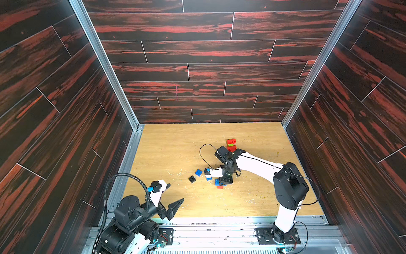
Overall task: Assemble the letter f with lego
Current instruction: Assemble the lego brick with the lego brick.
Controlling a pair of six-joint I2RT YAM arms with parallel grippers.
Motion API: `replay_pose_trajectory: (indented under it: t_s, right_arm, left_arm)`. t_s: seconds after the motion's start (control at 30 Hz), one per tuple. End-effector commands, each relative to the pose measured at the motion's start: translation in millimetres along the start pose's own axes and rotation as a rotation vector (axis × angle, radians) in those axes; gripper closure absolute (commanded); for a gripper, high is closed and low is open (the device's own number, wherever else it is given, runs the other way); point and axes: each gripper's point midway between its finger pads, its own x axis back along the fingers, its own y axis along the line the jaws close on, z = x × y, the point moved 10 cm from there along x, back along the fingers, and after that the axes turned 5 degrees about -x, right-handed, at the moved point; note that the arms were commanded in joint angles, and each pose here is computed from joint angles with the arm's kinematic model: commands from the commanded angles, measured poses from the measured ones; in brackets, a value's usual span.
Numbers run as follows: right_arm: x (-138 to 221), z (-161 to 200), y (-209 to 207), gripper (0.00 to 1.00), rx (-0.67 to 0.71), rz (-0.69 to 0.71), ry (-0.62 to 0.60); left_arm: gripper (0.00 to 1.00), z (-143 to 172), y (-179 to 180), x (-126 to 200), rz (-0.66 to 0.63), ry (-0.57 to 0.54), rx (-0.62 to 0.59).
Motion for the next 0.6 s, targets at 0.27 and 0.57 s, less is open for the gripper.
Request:
replay_pose_trajectory:
  t_s: [0.27,0.57]
  right_arm:
    - [-43,25,22,1.0,-0.07,-0.099,0.122]
    - [-54,28,23,1.0,-0.096,-0.1,0.186]
  left_arm:
    - [0.0,2,1,-6,0.018,0.021,-0.004]
    - [0.0,2,1,-6,0.016,0.02,-0.001]
